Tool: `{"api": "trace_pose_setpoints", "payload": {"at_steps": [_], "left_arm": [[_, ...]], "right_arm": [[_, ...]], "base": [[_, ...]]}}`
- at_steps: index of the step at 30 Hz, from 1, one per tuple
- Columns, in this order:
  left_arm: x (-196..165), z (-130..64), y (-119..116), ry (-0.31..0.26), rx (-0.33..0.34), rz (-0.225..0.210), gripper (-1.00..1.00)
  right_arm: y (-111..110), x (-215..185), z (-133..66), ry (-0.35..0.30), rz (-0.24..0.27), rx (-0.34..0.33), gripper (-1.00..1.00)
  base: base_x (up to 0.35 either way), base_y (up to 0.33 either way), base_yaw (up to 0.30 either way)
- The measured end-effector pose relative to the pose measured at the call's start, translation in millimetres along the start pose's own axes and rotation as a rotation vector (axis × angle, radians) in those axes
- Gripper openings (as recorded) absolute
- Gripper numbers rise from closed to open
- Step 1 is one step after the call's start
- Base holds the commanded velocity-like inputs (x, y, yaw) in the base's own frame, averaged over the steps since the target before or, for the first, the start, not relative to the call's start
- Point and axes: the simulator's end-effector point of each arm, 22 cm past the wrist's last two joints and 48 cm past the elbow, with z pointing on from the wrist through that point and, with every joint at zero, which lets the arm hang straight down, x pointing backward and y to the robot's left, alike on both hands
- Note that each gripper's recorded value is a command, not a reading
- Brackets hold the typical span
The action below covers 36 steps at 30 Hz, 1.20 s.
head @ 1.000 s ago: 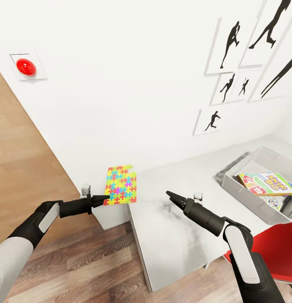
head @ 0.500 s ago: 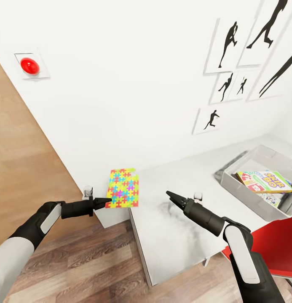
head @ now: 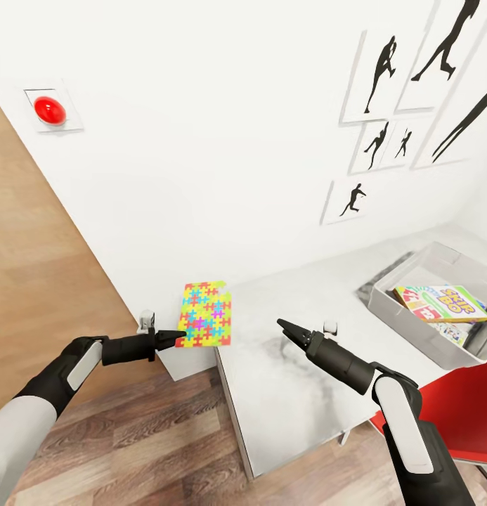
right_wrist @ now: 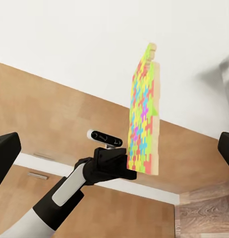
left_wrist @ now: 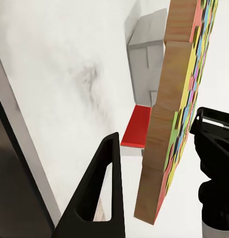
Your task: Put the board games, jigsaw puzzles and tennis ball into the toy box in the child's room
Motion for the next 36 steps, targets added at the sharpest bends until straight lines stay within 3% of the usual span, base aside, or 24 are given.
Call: {"api": "trace_pose_setpoints", "payload": {"at_steps": [16, 36], "left_arm": [[-0.1, -0.2, -0.5, 0.0, 0.002, 0.001, -1.0], [-3.1, -2.5, -11.9, -0.006, 0.009, 0.022, -1.0]], "right_arm": [[0.7, -0.1, 0.0, 0.0, 0.001, -0.003, 1.0], [10.9, -3.3, -1.2, -0.006, -0.015, -0.015, 1.0]], "base": [[0.0, 0.0, -0.007], [0.0, 0.0, -0.208]]}}
